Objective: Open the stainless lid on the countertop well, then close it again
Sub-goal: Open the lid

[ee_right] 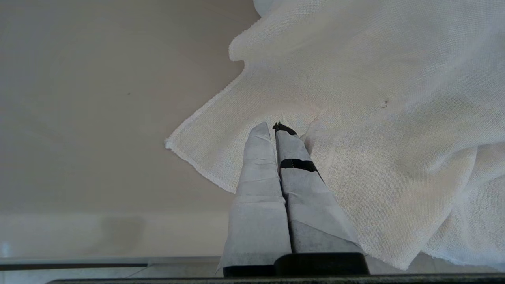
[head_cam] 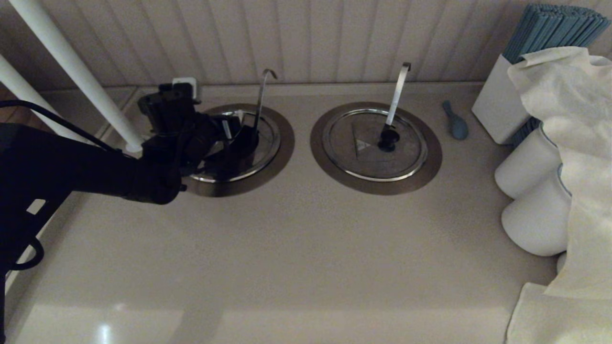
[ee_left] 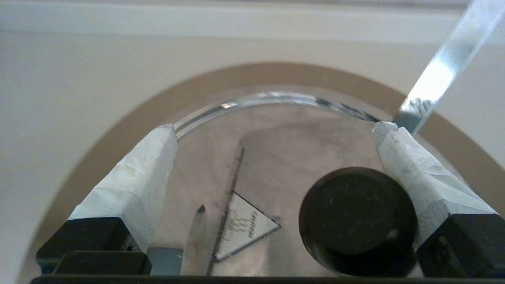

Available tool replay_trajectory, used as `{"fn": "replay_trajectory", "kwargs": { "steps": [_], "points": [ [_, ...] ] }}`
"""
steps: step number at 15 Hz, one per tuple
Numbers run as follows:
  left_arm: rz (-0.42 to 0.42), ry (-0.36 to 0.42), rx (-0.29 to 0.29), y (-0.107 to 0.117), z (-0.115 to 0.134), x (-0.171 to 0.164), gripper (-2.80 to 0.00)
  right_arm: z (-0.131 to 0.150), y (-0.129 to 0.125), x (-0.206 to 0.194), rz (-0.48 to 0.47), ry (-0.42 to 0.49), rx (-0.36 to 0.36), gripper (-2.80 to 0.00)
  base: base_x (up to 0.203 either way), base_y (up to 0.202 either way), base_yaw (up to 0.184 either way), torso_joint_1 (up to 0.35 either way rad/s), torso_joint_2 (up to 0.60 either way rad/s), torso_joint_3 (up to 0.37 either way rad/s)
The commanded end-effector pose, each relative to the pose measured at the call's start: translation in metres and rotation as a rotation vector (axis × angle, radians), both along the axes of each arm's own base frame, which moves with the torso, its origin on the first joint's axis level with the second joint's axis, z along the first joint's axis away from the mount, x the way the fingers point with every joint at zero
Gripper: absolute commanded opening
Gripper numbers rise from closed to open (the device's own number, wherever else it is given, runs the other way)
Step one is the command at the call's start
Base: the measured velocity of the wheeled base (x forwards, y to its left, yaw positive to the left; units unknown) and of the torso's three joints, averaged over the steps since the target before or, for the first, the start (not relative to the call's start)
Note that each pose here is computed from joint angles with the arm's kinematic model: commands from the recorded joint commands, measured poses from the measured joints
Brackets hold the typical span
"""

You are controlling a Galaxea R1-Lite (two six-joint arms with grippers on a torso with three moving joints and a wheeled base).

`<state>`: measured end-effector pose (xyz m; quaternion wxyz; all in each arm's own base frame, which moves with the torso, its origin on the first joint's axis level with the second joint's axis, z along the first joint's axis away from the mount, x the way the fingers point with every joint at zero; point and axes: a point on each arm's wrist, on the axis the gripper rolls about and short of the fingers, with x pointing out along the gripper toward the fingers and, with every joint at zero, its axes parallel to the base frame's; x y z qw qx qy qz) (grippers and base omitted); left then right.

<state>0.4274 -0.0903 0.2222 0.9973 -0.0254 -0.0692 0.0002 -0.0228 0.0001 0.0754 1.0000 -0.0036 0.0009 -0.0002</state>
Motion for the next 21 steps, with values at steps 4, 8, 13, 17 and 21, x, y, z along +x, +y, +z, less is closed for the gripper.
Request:
{"fn": "replay_trajectory", "kwargs": {
  "steps": [4,8,13,17,21],
  "points": [
    [0.024,-0.022,-0.013,0.010,0.007,0.001,0.00,0.000,0.000,0.000,0.000,0.001,0.000,-2.80,0.000,0.000,0.000,0.000,0.00,0.000],
    [0.044,-0.035,-0.021,0.020,0.012,0.002,0.00,0.000,0.000,0.000,0.000,0.001,0.000,-2.80,0.000,0.000,0.000,0.000,0.00,0.000],
    [0.074,-0.036,-0.034,0.035,0.016,0.006,0.00,0.000,0.000,0.000,0.000,0.000,0.000,-2.80,0.000,0.000,0.000,0.000,0.00,0.000],
    [0.102,-0.035,-0.035,0.047,0.013,0.012,0.00,0.000,0.000,0.000,0.000,0.001,0.000,-2.80,0.000,0.000,0.000,0.000,0.00,0.000],
    [0.138,-0.042,-0.035,0.064,0.013,0.015,0.00,0.000,0.000,0.000,0.000,0.000,0.000,-2.80,0.000,0.000,0.000,0.000,0.00,0.000]
  ]
}}
